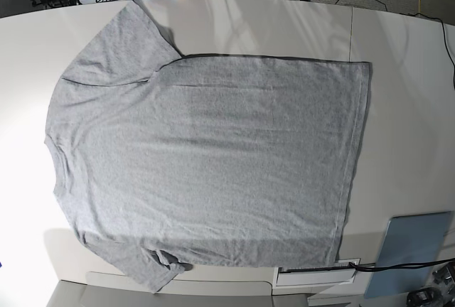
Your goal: Fold the T-shirt properly
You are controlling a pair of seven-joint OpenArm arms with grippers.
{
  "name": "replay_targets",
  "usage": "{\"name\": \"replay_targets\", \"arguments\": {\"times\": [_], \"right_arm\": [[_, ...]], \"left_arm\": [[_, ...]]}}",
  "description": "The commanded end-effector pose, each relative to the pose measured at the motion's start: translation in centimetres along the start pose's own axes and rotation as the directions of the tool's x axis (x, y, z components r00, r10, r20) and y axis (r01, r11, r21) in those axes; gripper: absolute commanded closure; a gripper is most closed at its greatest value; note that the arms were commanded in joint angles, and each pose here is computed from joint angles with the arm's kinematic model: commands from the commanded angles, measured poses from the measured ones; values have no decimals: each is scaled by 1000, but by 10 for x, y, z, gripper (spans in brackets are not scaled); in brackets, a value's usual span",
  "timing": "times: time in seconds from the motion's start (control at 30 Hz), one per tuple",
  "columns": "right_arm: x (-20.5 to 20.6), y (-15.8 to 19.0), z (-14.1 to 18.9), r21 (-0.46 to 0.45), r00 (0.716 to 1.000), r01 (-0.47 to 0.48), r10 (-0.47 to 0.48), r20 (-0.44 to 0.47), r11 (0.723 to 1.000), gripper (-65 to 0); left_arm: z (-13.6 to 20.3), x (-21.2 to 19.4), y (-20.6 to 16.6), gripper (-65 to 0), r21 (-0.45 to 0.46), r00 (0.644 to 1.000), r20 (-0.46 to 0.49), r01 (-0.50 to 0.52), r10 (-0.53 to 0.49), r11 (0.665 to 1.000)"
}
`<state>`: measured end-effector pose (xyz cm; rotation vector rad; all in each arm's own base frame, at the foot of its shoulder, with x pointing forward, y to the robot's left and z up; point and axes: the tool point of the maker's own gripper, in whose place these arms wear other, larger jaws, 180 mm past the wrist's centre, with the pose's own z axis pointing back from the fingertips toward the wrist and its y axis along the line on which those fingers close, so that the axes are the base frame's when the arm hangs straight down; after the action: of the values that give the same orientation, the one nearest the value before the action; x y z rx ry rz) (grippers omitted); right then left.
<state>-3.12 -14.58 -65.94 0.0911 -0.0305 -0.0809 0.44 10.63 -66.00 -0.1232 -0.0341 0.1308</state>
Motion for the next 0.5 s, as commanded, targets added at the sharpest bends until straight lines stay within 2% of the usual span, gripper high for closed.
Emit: {"name": "replay_targets", "arguments": {"times": [0.0,0.47], "right_arm": [[0,-5,1,-5,1000,3,-3,6,1000,-39],[-3,-14,2,-19,1000,1,-1,-6,1000,-39]], "left_arm": [[0,-1,-1,-198,-7,1000,1,1,-1,1000],[1,-8,-3,-198,-23,1000,-10,2,-3,1000]]}}
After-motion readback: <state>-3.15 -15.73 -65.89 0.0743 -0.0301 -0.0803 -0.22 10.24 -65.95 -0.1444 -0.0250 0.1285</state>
